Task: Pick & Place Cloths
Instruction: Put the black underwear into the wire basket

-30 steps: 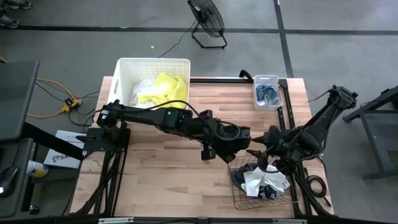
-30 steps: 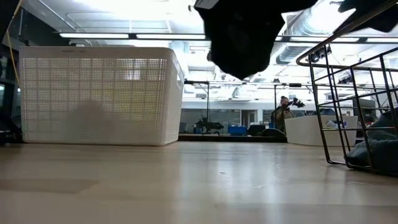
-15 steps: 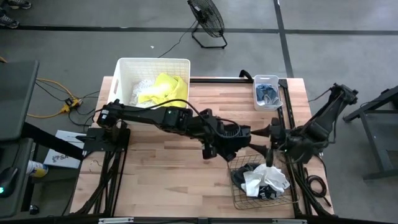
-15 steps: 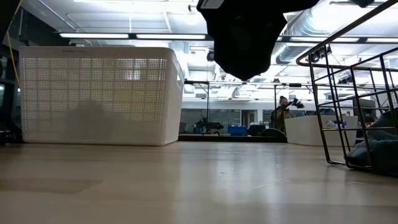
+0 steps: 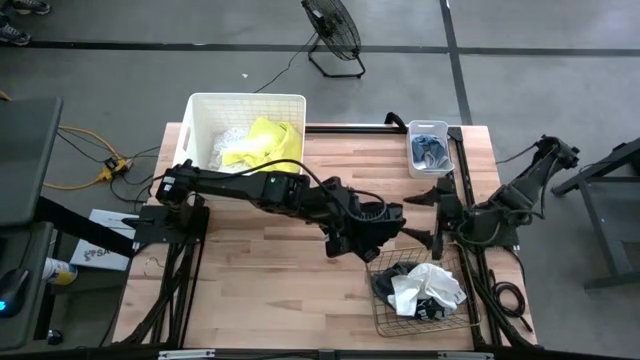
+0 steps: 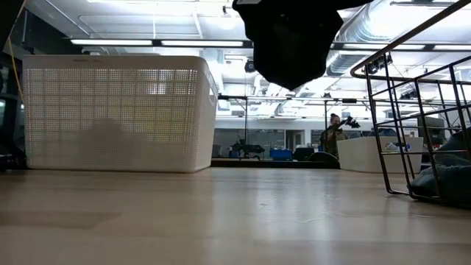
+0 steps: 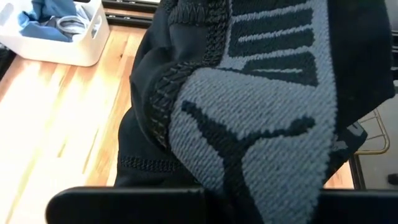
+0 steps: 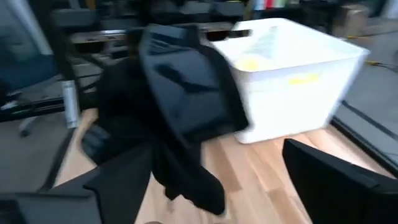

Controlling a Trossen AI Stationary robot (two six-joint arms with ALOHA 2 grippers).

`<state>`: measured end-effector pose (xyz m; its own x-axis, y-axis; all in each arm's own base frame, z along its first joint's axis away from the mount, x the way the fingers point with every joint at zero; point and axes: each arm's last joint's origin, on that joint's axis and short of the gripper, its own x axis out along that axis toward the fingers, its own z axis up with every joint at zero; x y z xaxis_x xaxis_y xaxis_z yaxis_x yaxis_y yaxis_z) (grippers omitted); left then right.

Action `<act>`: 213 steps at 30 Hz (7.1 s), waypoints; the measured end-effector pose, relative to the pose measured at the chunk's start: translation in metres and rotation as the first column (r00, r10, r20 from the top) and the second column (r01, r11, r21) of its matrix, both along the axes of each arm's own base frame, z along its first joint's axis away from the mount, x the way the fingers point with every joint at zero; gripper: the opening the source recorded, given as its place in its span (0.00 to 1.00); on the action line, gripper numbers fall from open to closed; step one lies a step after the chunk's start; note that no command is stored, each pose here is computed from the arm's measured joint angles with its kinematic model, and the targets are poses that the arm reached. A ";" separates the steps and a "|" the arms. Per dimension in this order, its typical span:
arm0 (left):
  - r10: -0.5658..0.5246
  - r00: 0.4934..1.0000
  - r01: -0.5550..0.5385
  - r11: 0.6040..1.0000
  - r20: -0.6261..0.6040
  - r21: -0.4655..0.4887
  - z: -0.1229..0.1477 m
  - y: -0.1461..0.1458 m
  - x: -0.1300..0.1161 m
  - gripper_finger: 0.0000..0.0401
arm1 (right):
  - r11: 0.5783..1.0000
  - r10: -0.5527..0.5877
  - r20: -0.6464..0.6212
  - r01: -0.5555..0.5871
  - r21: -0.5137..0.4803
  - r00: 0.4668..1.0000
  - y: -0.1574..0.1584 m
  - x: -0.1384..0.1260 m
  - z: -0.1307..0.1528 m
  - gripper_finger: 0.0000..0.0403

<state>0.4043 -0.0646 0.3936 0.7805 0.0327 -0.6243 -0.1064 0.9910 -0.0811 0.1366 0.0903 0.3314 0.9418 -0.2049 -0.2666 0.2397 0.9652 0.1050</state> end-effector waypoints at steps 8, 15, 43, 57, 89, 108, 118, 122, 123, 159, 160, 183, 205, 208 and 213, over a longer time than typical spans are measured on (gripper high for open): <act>0.000 0.999 0.000 1.000 0.050 -0.005 0.004 0.000 0.003 0.03 | 0.983 0.178 0.094 -0.172 -0.068 0.980 0.008 0.025 0.013 0.98; 0.000 0.993 0.002 1.000 0.116 -0.015 0.009 -0.001 0.007 0.03 | 0.976 0.208 0.074 -0.202 -0.087 0.975 0.008 0.052 0.005 0.99; -0.071 0.959 0.080 0.997 0.273 -0.022 0.023 -0.004 0.014 0.03 | 0.984 0.176 0.046 -0.175 -0.018 0.983 0.007 0.074 -0.008 0.40; -0.062 0.969 0.068 0.998 0.239 -0.015 0.020 -0.004 0.013 0.22 | 0.980 0.175 0.016 -0.176 0.092 0.984 0.001 0.072 -0.011 0.08; 0.030 0.987 -0.039 0.998 -0.155 -0.055 0.010 0.005 -0.035 0.79 | 0.727 0.514 -0.337 -0.192 0.660 0.789 0.008 0.010 -0.030 0.08; -0.017 0.997 0.020 0.999 0.073 -0.041 0.013 0.003 -0.042 0.79 | 0.837 0.396 -0.655 0.040 0.546 0.644 0.055 0.006 -0.077 0.08; 0.009 0.983 0.008 0.996 0.186 -0.090 -0.008 -0.007 -0.086 0.79 | 0.877 0.334 -0.765 0.115 0.466 0.551 0.071 0.018 -0.105 0.08; 0.032 0.973 -0.009 0.995 0.228 -0.100 -0.013 -0.012 -0.108 0.79 | 0.894 0.303 -0.795 0.131 0.428 0.526 0.076 0.023 -0.117 0.08; 0.037 0.970 -0.013 0.995 0.239 -0.100 -0.013 -0.013 -0.115 0.79 | 0.898 0.296 -0.801 0.134 0.419 0.520 0.077 0.025 -0.120 0.08; 0.079 0.881 0.016 0.980 0.467 -0.196 -0.063 0.006 -0.272 0.79 | 0.683 0.292 -0.529 0.214 0.698 0.797 0.079 0.043 -0.089 0.46; 0.080 0.878 0.016 0.980 0.472 -0.196 -0.065 0.007 -0.274 0.79 | 0.679 0.296 -0.496 0.185 0.710 0.817 0.080 0.042 -0.085 0.46; 0.042 0.852 0.084 0.973 0.522 -0.214 -0.076 0.020 -0.300 0.79 | 0.601 0.252 -0.621 0.383 0.702 0.742 0.084 0.019 -0.088 0.46; 0.028 0.851 0.084 0.979 0.524 -0.188 -0.076 0.020 -0.300 0.79 | 0.578 0.324 -0.671 0.422 0.699 0.667 0.082 0.018 -0.089 0.70; 0.028 0.851 0.084 0.979 0.524 -0.188 -0.076 0.020 -0.300 0.79 | 0.578 0.327 -0.674 0.424 0.697 0.663 0.082 0.018 -0.089 0.75; 0.030 0.851 0.084 0.978 0.524 -0.192 -0.076 0.020 -0.300 0.79 | 0.571 0.351 -0.683 0.431 0.698 0.641 0.082 0.017 -0.089 0.79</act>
<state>0.1044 -0.0446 0.3171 0.9905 -0.0740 -0.1155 0.0343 0.9490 -0.3135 0.1539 0.1728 0.2423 0.3458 0.4114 -0.8433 0.6365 0.5575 0.5330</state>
